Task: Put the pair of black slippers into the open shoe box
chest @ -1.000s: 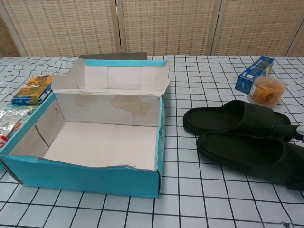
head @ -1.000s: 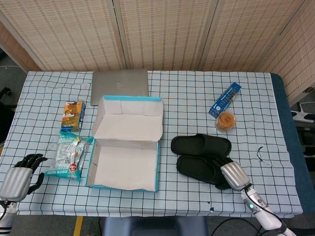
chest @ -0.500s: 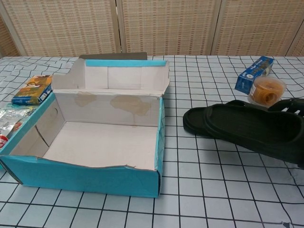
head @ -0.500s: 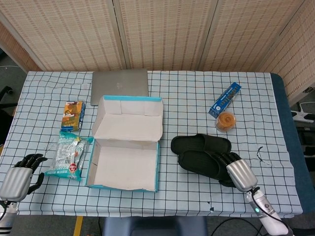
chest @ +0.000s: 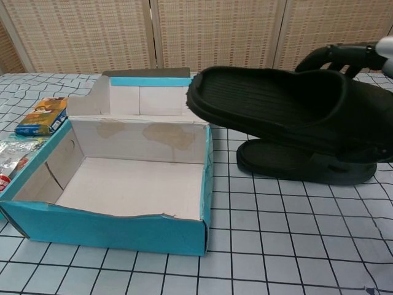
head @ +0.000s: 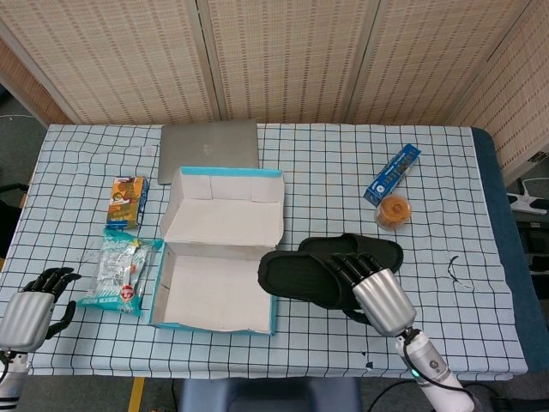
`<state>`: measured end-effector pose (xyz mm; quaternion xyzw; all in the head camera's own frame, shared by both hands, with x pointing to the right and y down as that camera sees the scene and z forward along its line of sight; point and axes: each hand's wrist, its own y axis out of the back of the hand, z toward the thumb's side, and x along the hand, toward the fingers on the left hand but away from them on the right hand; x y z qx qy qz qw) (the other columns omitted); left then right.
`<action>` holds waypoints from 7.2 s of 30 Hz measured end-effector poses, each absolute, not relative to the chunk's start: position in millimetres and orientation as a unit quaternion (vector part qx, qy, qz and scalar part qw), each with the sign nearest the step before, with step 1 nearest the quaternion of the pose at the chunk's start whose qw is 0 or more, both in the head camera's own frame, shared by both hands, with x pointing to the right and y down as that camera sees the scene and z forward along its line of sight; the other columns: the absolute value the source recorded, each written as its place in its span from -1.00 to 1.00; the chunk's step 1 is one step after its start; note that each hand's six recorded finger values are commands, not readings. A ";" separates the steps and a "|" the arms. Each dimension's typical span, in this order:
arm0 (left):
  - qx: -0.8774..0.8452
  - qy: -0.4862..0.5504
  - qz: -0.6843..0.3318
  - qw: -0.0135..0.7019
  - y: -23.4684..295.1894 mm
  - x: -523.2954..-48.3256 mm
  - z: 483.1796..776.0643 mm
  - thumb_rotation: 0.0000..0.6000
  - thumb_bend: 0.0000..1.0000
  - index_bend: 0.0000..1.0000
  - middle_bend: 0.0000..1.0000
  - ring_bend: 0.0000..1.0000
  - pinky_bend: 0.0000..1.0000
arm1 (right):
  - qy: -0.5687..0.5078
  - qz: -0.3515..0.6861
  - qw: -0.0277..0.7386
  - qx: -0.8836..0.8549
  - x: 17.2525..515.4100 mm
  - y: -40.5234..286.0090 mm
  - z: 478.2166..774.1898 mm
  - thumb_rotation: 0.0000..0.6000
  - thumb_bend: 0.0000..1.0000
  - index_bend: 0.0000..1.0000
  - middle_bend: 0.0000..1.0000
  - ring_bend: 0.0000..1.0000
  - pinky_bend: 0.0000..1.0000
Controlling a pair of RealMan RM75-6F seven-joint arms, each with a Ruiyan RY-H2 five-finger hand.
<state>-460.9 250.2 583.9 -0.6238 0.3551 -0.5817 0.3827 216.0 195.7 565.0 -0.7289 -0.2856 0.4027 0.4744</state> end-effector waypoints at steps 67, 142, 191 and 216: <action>-0.632 0.355 -0.577 0.376 251.0 -460.6 582.8 1.00 -0.06 -0.45 -0.61 -0.65 -0.20 | -0.175 0.343 0.314 -0.868 -7.6 217.2 688.8 1.00 -0.99 -0.03 0.09 -0.29 -0.08; -0.630 0.338 -0.591 0.374 254.6 -459.9 592.6 1.00 -0.06 -0.45 -0.61 -0.65 -0.20 | -0.216 0.601 0.283 -0.716 284.3 121.9 733.2 1.00 -0.98 -0.06 0.00 -0.26 -0.15; -0.640 0.348 -0.578 0.366 254.5 -457.7 586.9 1.00 -0.06 -0.45 -0.61 -0.65 -0.20 | -0.302 0.260 0.605 -0.689 11.2 181.3 661.4 1.00 -0.99 0.21 0.31 0.06 0.16; -0.646 0.345 -0.574 0.366 255.3 -455.4 587.4 1.00 -0.06 -0.45 -0.61 -0.65 -0.20 | -0.232 0.302 0.598 -0.705 -3.7 197.9 713.3 1.00 -0.99 0.24 0.33 0.08 0.16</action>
